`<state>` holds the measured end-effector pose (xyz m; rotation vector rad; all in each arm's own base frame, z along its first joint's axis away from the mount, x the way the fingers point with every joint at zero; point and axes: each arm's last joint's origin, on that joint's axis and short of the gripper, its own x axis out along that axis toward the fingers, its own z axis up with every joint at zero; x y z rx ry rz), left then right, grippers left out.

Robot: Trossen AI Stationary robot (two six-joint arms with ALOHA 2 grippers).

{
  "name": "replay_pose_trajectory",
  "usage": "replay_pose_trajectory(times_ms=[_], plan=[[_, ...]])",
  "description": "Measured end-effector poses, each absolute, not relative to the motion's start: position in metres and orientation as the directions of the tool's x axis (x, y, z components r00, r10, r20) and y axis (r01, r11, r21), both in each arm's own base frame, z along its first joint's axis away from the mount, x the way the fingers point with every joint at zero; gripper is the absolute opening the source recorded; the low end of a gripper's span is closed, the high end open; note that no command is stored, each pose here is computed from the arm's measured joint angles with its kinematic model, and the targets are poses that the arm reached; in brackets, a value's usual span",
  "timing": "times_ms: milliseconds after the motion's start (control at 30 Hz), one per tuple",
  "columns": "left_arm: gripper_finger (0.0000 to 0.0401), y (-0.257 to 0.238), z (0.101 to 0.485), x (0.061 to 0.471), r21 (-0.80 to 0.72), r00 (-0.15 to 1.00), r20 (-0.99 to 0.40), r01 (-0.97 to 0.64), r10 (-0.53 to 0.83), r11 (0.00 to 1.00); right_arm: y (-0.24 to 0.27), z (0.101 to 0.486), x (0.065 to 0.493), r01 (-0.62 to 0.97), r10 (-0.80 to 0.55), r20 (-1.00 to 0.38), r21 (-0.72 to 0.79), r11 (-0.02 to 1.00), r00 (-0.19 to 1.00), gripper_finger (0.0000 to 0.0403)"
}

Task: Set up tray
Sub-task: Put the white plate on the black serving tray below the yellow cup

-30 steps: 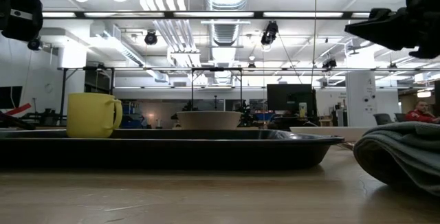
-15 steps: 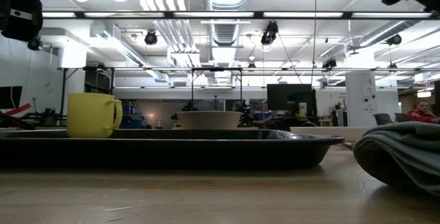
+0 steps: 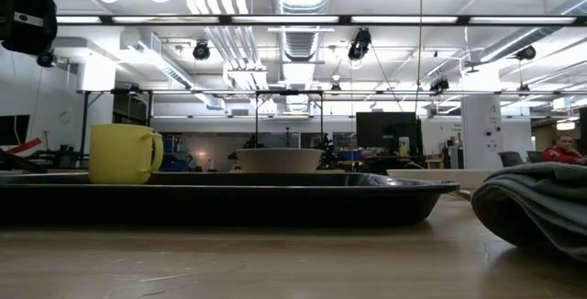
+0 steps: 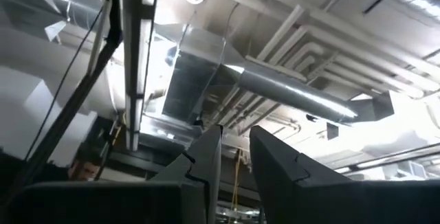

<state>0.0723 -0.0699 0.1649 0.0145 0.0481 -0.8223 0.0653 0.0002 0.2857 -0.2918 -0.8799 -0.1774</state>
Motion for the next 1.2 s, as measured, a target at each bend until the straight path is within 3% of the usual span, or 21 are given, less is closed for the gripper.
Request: replay_pose_trajectory(times_ms=[633,800,933,1200], plan=[[0.0255,-0.070,0.165,0.072,-0.006,0.679,-0.049,0.733,-0.732,0.680,0.001,0.338,0.121,0.188,-0.038,0.628,-0.175,0.966,0.777,0.0068],[0.0255,-0.070,0.165,0.072,-0.006,0.679,-0.049,0.733,-0.732,0.680,-0.001,0.355,0.138,0.226,-0.140,0.488,-0.122,0.967,0.861,0.0068],[0.0255,-0.070,0.165,0.072,-0.006,0.680,-0.049,0.733,-0.732,0.681,-0.004,0.366,0.151,0.303,-0.257,0.297,-0.120,0.945,0.920,0.0068],[0.0255,-0.070,0.165,0.072,-0.006,0.680,-0.049,0.733,-0.732,0.681,-0.009,0.375,0.167,0.422,-0.434,-0.038,-0.173,0.890,0.900,0.0068]])
